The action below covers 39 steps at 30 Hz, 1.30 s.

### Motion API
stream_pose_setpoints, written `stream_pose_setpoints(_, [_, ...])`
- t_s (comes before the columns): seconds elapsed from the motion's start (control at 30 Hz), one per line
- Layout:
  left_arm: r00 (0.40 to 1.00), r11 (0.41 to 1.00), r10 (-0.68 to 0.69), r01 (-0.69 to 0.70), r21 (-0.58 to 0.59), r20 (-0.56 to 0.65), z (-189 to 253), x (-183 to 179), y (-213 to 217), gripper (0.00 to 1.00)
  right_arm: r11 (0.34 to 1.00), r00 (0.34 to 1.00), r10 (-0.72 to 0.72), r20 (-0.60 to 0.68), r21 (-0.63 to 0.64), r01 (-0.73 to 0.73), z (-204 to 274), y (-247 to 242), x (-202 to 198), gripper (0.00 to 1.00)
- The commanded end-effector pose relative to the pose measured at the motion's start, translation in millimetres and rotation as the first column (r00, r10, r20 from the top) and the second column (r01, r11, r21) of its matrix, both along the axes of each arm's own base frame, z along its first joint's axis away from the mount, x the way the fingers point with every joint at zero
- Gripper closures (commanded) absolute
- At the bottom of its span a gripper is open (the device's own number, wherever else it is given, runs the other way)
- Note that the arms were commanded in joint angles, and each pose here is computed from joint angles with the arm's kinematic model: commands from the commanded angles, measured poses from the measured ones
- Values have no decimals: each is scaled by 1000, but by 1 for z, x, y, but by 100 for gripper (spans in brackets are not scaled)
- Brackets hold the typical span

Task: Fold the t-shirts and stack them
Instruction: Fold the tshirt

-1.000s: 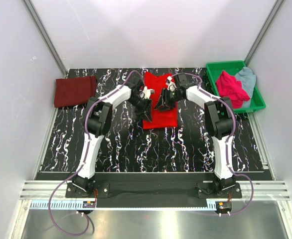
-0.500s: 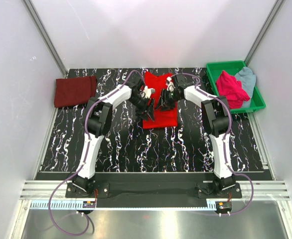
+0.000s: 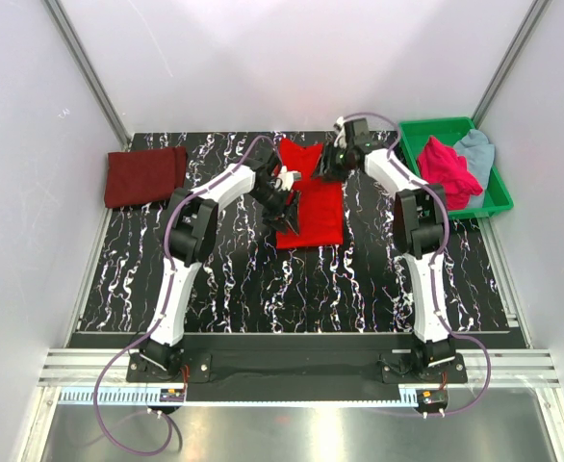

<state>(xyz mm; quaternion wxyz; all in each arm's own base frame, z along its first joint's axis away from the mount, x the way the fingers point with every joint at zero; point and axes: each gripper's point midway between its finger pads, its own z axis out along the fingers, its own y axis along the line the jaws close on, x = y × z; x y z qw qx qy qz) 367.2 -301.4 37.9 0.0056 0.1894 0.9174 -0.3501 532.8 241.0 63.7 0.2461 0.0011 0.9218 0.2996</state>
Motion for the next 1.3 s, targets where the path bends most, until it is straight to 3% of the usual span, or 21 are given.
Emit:
stream_pose_setpoints(0.0, [997,999,-25,23,27,75,8,3,0,41,999,982,-41,182,-12,44,49,-18,43,49])
stream_pose_setpoints(0.2, [978,999,-36,27,46,203,39,20,4,39,999,976,-42,213,4,42,81,-23,35,49])
stream_pose_setpoints(0.3, [953,993,-6,-30,114,304,63,36,21,16,999,983,-47,179,9,46,92,-32,17,48])
stream_pose_setpoints(0.4, [952,997,25,-46,61,305,84,35,33,15,998,995,-50,89,34,47,87,-42,-15,47])
stream_pose_setpoints(0.63, [979,992,77,-94,83,187,65,11,62,12,988,968,-97,-230,98,122,29,-68,-104,44])
stream_pose_setpoints(0.9, [995,993,93,-95,68,32,33,-8,56,14,984,935,-86,-344,120,134,8,-69,-148,43])
stream_pose_setpoints(1.27, [992,994,107,-104,44,-70,12,-21,45,17,969,906,-88,-414,175,175,-11,-60,-159,43])
